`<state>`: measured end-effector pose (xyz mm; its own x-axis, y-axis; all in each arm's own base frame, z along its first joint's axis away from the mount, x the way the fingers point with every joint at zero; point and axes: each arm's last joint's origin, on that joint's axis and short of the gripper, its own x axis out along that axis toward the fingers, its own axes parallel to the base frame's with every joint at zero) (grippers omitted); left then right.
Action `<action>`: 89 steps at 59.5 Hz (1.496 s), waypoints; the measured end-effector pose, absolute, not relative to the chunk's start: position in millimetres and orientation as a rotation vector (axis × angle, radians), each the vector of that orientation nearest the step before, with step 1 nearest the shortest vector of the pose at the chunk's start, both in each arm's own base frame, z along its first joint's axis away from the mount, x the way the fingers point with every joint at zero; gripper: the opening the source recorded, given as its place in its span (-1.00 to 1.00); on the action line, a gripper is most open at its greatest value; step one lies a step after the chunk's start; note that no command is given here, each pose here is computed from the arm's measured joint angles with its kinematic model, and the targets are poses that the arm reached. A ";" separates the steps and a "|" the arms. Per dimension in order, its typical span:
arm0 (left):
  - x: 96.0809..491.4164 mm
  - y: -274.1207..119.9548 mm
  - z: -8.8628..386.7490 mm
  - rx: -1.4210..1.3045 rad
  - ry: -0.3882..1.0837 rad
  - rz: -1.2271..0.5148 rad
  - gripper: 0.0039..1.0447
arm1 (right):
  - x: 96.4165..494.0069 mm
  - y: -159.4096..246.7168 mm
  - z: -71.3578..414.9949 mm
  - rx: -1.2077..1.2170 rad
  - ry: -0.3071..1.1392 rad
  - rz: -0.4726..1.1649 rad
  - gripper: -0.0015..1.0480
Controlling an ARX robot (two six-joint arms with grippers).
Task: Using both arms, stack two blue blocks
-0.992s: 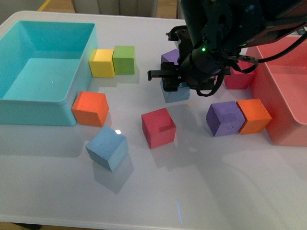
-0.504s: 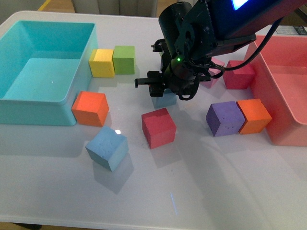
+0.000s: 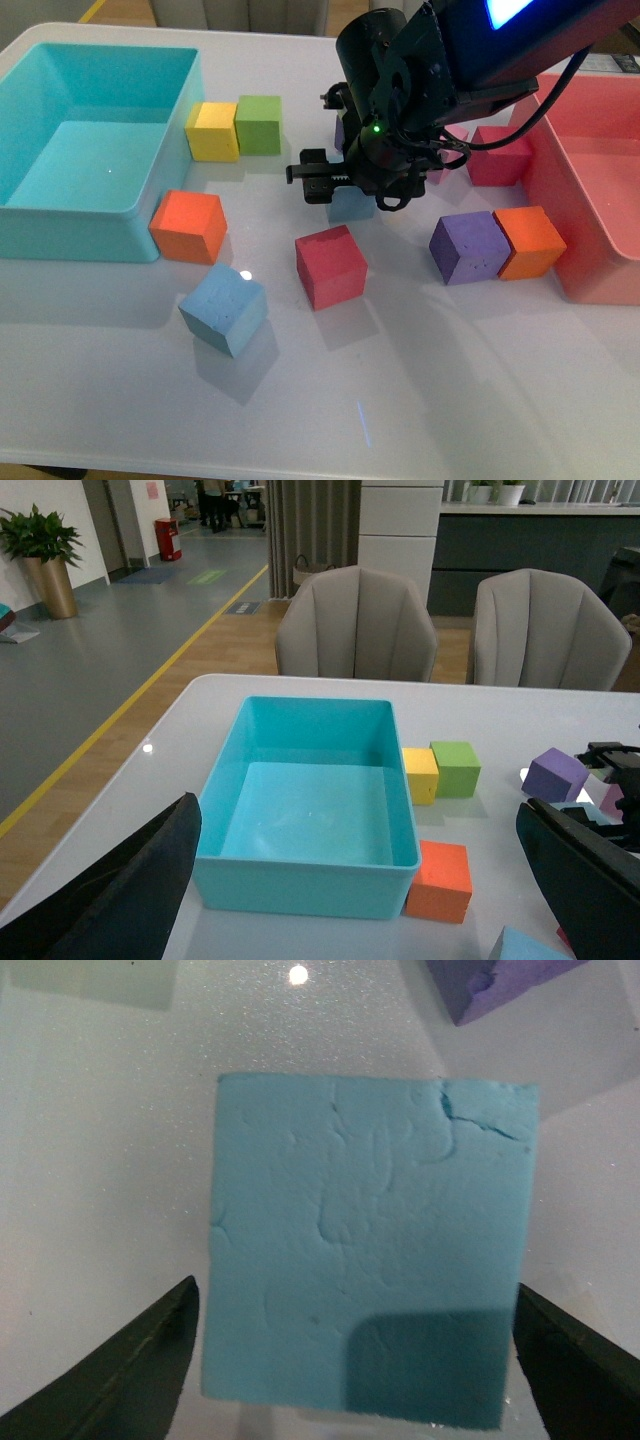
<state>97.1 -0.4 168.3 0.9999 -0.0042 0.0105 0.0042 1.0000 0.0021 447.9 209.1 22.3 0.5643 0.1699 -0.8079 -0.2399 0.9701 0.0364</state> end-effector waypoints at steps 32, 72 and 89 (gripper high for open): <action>97.1 -0.4 168.3 0.002 -0.010 -0.004 0.84 | 365.7 151.9 141.5 0.046 0.612 0.276 0.83; 97.1 -0.4 168.3 0.002 -0.010 -0.005 0.84 | 182.0 35.8 190.3 0.012 0.009 0.009 -0.44; 97.1 -0.4 168.3 0.002 -0.010 -0.004 0.84 | 156.5 17.4 177.9 0.001 0.014 0.005 -0.96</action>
